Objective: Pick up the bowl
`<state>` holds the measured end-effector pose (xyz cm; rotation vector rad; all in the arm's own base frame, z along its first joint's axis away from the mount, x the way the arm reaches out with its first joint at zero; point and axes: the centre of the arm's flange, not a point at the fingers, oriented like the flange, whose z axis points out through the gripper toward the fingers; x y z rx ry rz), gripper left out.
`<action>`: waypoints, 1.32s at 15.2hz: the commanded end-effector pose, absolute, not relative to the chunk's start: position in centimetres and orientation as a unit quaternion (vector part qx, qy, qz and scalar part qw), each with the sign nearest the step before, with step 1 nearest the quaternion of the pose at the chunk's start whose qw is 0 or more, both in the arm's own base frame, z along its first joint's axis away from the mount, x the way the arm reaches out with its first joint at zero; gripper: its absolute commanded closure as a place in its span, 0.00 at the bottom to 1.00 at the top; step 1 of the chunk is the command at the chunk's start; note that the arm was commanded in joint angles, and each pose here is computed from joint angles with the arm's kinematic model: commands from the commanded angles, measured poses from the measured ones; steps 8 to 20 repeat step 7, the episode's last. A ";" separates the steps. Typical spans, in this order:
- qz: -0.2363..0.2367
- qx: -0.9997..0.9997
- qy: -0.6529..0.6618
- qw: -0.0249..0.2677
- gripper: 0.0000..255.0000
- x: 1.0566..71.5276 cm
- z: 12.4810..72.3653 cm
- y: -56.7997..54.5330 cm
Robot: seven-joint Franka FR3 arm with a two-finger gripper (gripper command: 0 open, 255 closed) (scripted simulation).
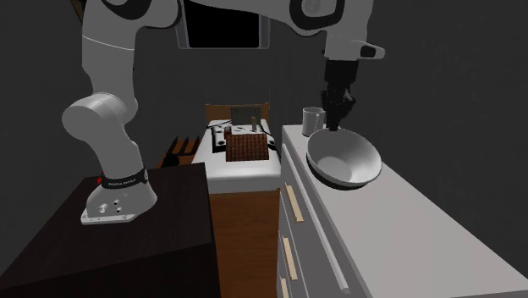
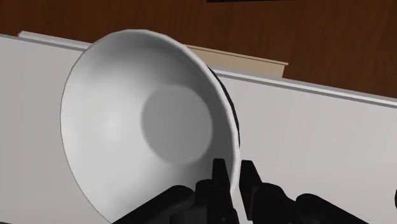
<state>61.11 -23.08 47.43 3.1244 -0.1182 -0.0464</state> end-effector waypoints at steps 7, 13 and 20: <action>-0.015 0.999 -0.038 0.007 1.00 61.1 50.8 -23.0; -0.015 0.999 -0.038 0.007 1.00 61.1 50.8 -23.0; -0.015 0.999 -0.038 0.007 1.00 61.1 50.8 -23.0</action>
